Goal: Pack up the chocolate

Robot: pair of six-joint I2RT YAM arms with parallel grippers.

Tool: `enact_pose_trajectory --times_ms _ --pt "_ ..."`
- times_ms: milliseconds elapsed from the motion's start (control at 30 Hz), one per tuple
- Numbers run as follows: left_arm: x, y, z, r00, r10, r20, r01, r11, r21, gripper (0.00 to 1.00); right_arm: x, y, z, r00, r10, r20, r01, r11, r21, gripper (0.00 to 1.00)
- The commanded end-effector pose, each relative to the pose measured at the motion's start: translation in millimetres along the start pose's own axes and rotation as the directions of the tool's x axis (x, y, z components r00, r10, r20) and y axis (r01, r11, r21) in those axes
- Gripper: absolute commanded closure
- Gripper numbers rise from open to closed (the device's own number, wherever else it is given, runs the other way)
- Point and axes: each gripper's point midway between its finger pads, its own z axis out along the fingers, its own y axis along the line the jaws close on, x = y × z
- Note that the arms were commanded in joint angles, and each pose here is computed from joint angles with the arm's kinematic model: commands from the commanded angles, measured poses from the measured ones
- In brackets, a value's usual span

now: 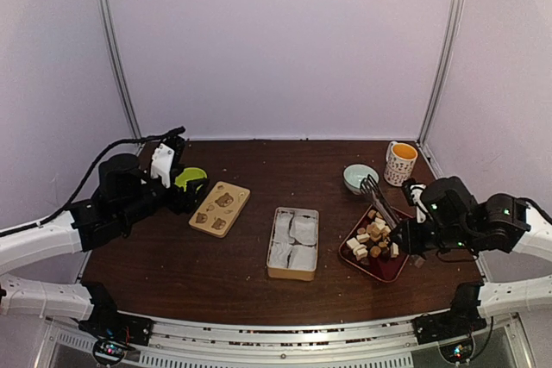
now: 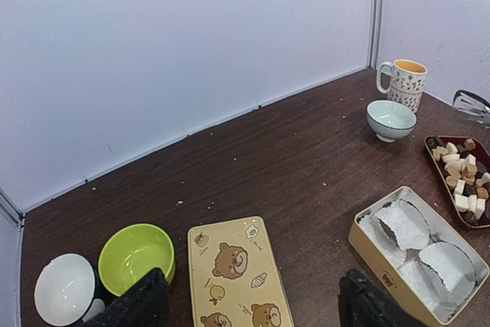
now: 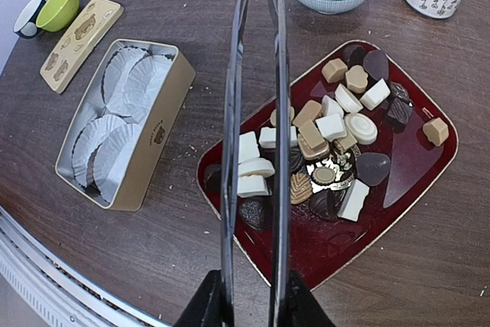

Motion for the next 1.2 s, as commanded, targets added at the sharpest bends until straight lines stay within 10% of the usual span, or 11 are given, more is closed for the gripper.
enact_pose_trajectory --times_ms 0,1167 --pt "-14.7 9.0 -2.7 0.995 0.035 0.091 -0.031 0.998 -0.049 0.22 10.8 -15.4 2.1 0.998 0.056 -0.02 -0.055 0.996 0.065 0.76" --pt "4.5 18.5 -8.0 0.998 0.024 0.062 -0.018 0.995 -0.1 0.21 61.8 -27.7 0.7 0.962 0.178 -0.209 -0.159 0.982 0.105 0.7"
